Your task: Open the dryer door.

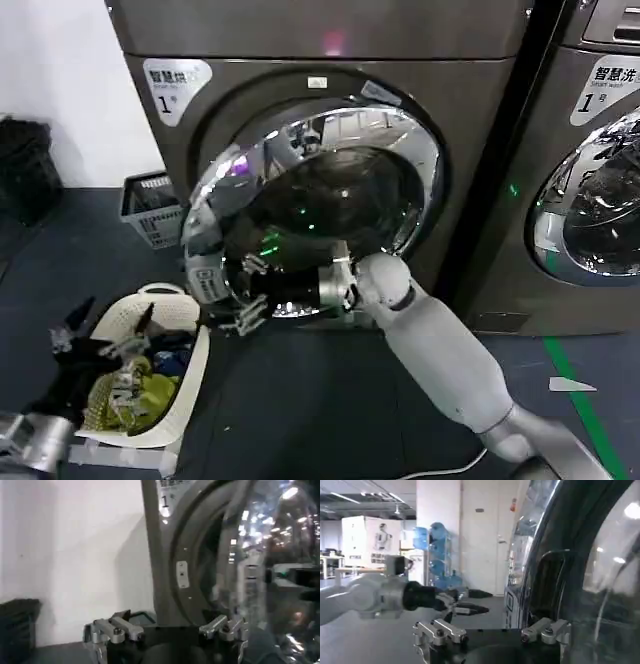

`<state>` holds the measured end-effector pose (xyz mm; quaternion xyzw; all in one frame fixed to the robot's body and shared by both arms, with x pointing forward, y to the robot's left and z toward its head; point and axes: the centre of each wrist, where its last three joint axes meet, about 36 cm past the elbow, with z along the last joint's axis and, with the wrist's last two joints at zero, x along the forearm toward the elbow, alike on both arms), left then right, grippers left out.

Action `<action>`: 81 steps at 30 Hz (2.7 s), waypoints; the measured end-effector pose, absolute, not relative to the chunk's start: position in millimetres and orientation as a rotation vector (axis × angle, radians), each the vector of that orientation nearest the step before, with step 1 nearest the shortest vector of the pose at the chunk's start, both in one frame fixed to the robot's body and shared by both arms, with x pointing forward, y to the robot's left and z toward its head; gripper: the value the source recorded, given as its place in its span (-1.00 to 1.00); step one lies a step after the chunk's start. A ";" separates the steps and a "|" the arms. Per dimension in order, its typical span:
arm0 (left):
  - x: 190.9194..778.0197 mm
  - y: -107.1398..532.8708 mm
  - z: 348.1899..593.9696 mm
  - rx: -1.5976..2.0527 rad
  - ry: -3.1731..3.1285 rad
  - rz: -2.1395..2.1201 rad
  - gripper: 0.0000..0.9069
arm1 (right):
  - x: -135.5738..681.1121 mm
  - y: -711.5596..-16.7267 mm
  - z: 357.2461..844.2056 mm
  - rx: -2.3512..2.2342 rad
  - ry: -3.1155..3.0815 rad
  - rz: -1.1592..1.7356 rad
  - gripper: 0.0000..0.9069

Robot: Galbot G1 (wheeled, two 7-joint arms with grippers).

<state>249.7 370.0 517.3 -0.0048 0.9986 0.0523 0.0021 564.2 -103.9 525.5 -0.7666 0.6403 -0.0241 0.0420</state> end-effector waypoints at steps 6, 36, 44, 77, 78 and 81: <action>260.1 378.6 515.1 0.036 3.117 0.097 1.00 | 559.2 -122.3 521.5 -2.389 1.917 -0.056 1.00; 300.3 362.0 510.6 0.461 2.898 -0.234 1.00 | 556.5 -214.7 494.8 -2.568 1.748 0.032 1.00; 334.0 363.0 509.2 0.682 2.906 -0.258 1.00 | 543.6 -287.3 484.3 -2.416 1.962 0.027 1.00; 402.5 307.5 488.5 1.333 2.748 -0.233 1.00 | 322.5 -542.6 536.4 -0.607 2.653 -0.156 1.00; 401.2 302.6 487.6 1.354 2.736 -0.238 1.00 | 314.2 -546.1 539.2 -0.486 2.651 -0.186 1.00; 398.4 291.0 485.1 1.387 2.717 -0.263 1.00 | 295.3 -554.4 546.6 -0.182 2.665 -0.226 1.00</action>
